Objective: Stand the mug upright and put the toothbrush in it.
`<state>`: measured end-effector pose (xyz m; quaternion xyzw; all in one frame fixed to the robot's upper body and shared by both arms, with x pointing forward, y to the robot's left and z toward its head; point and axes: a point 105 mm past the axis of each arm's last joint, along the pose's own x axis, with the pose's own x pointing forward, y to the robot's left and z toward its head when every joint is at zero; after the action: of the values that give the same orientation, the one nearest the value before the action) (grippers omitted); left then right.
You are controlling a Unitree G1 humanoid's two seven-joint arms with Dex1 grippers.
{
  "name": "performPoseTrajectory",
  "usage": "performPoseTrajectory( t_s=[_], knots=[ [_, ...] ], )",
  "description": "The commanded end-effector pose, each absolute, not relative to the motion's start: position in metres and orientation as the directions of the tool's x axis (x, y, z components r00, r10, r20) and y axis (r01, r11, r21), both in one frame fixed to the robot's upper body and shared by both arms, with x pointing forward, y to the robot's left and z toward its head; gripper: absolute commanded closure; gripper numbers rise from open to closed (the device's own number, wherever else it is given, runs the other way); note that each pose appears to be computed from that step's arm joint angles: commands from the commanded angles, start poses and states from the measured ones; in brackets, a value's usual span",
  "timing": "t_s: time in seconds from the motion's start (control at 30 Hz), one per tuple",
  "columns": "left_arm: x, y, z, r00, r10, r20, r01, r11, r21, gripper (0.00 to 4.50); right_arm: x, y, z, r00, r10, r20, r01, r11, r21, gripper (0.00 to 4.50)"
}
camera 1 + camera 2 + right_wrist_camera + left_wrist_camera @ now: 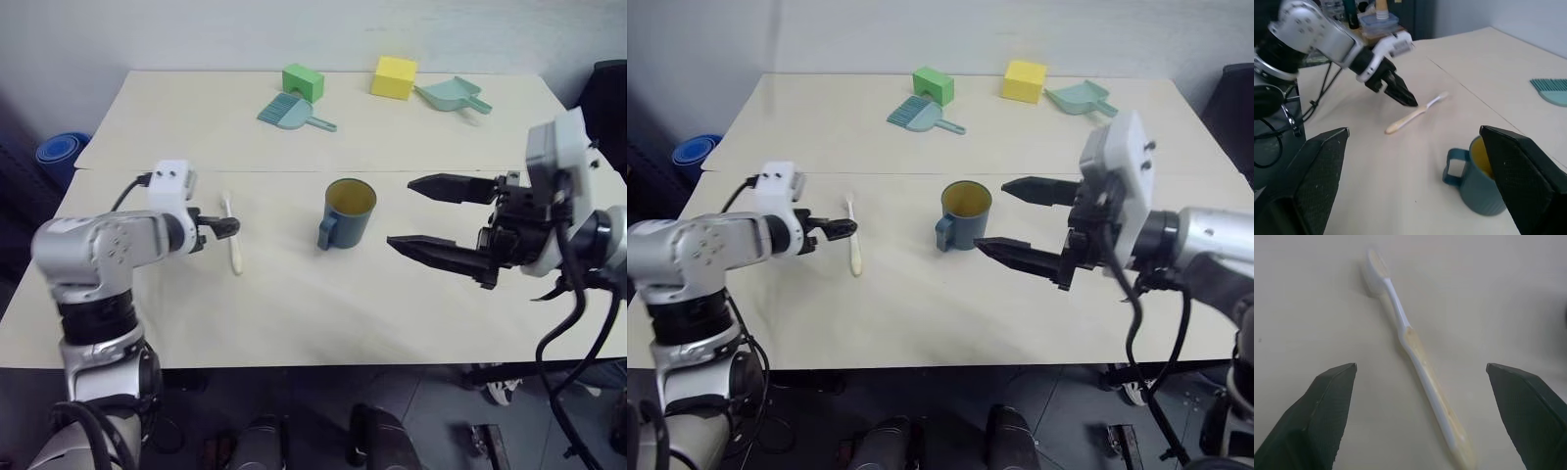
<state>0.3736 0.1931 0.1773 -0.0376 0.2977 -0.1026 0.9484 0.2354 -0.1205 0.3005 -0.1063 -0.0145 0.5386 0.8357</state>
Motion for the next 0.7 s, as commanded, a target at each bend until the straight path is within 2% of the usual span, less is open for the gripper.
performPoseTrajectory(
  t_s=[0.03,0.07,0.17,0.37,0.6,0.7],
  knots=[
    [0.388,0.193,0.178,0.802,-0.201,-0.562,0.148,0.979,-0.139,0.0,0.229,-0.122,0.314,0.405,0.91,-0.088,-0.895,0.375,-0.241,0.05],
    [0.391,0.188,0.175,0.791,-0.22,-0.571,0.16,0.975,-0.154,0.0,0.228,-0.121,0.316,0.402,0.912,-0.083,-0.895,0.373,-0.243,0.05],
    [0.397,0.178,0.169,0.758,-0.268,-0.595,0.17,0.962,-0.215,0.57,0.228,-0.119,0.317,0.407,0.91,-0.079,-0.889,0.375,-0.262,0.0],
    [0.401,0.163,0.158,0.696,-0.318,-0.644,0.196,0.947,-0.256,2.28,0.221,-0.114,0.319,0.386,0.921,-0.059,-0.895,0.358,-0.266,0.0],
    [0.411,0.169,0.158,0.695,-0.284,-0.66,0.184,0.958,-0.219,4.35,0.222,-0.118,0.315,0.422,0.904,-0.066,-0.879,0.39,-0.273,0.0],
    [0.413,0.177,0.156,0.703,-0.253,-0.665,0.169,0.967,-0.19,4.39,0.225,-0.126,0.308,0.456,0.886,-0.083,-0.872,0.427,-0.24,0.0]
  ],
)
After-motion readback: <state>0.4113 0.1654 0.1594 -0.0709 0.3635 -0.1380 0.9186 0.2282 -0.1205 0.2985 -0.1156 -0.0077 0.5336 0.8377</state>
